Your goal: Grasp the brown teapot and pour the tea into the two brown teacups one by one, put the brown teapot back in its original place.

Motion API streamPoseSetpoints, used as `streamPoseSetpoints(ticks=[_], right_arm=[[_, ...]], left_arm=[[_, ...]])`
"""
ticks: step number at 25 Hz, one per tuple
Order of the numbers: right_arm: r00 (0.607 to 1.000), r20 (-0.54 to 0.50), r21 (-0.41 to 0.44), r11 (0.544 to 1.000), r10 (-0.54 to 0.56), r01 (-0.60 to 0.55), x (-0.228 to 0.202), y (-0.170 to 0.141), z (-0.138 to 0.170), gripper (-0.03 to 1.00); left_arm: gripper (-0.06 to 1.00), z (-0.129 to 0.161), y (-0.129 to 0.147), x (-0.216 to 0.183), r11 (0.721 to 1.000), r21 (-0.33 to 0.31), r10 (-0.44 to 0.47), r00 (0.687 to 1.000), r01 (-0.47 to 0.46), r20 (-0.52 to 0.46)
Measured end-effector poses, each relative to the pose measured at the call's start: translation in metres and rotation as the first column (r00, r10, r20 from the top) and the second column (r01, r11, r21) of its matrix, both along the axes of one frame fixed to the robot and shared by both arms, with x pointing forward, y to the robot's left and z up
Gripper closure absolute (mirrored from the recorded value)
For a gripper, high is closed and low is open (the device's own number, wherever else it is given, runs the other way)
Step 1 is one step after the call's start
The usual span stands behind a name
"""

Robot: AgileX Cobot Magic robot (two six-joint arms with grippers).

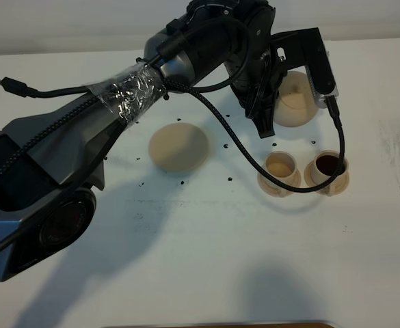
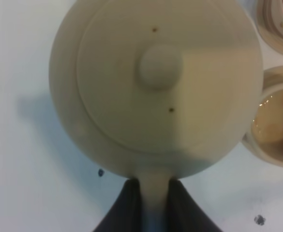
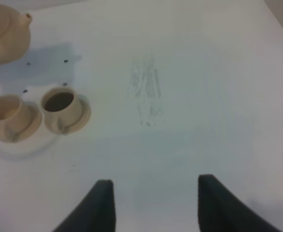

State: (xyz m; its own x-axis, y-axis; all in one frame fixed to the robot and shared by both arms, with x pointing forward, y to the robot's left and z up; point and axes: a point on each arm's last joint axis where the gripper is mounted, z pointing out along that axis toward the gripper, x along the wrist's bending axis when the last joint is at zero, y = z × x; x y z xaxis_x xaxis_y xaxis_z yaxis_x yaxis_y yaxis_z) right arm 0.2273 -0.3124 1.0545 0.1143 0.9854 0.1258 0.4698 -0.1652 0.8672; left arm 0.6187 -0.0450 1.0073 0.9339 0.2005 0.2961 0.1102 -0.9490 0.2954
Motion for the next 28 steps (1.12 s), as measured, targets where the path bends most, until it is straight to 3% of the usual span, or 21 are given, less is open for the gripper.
streamPoseSetpoints(ticks=[9,18,28], right_arm=[[1.0,0.0,0.001,1.0,0.0,0.0,0.0,0.0,0.0,0.56],[1.0,-0.001,0.009,1.0,0.007,-0.007,0.0,0.001,0.0,0.56],[1.0,-0.001,0.013,1.0,0.009,-0.009,0.0,0.001,0.0,0.56]], left_arm=[[0.86,0.009,0.033,-0.022,0.998,-0.058,-0.028,0.996,0.033,0.087],[0.86,-0.027,0.044,-0.036,0.996,-0.017,-0.085,0.995,0.086,0.057],[0.86,-0.028,0.068,-0.054,0.992,-0.01,-0.121,0.988,0.122,0.095]])
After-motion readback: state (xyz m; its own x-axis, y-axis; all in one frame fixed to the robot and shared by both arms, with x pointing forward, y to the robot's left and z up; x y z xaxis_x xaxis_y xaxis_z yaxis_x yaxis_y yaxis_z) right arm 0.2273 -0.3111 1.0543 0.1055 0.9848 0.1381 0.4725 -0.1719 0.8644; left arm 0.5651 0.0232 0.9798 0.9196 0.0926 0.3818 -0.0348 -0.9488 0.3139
